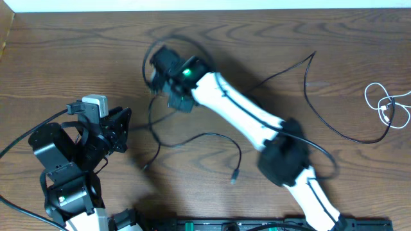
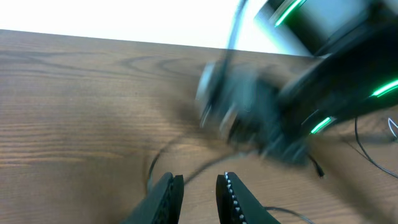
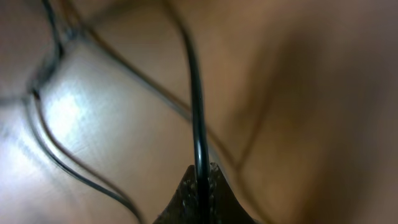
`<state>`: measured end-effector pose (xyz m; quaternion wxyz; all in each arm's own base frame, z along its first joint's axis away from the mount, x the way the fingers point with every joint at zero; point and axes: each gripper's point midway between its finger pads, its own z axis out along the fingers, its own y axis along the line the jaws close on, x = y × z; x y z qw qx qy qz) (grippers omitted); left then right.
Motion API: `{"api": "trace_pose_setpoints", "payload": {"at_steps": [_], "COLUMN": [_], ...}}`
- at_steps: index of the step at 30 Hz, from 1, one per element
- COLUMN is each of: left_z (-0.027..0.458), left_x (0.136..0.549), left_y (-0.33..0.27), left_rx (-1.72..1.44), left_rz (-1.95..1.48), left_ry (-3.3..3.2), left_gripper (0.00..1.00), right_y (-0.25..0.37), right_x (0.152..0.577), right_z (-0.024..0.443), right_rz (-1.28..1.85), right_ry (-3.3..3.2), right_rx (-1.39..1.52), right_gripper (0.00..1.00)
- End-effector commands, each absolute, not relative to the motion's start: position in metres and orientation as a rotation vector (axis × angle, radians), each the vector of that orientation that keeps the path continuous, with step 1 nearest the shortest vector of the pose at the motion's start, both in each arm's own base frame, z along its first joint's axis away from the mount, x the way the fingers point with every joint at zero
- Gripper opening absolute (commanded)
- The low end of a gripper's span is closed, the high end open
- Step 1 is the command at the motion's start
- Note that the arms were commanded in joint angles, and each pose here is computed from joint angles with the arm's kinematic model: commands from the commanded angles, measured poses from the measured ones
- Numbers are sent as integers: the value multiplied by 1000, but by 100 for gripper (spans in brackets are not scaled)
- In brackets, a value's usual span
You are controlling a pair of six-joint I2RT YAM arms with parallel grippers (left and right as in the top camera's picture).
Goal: Untangle cables
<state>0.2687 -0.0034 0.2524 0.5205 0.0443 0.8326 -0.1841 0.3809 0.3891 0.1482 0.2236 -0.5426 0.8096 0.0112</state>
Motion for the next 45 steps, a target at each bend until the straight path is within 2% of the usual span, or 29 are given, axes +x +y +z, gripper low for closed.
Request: {"api": "trace_pose_setpoints", "payload": {"at_steps": [1, 6, 10, 13, 17, 24, 31, 34, 41, 45], "left_z": [255, 255, 255, 255, 255, 254, 254, 253, 252, 252], "left_x": [269, 269, 269, 269, 269, 268, 268, 267, 267, 267], "left_y": [-2, -2, -2, -2, -2, -2, -2, -2, -2, -2], "left_rx": [106, 104, 103, 104, 103, 99, 98, 96, 94, 94], "left_rz": [-427, -429, -429, -430, -430, -434, -434, -438, -440, -440], "left_ry": [1989, 1992, 1993, 1992, 1992, 1995, 1996, 2002, 2005, 2005], "left_gripper": [24, 24, 24, 24, 24, 24, 24, 24, 24, 24], "right_y": [354, 317, 280, 253, 224, 162, 197, 193, 119, 58], "right_x": [403, 401, 388, 377, 373, 391, 383, 384, 406, 416], "right_z": [293, 428, 496, 527, 543, 552, 515, 511, 538, 555], "right_rz": [-82, -5, 33, 48, 15, -156, 58, 36, -258, -316], "right_ry": [2024, 1766, 1645, 1605, 1590, 1632, 1728, 1744, 1705, 1652], "right_rx": [-1159, -880, -723, -641, -580, -324, -550, -542, -214, 53], "right_gripper": [1, 1, 1, 1, 1, 1, 1, 1, 1, 1]}}
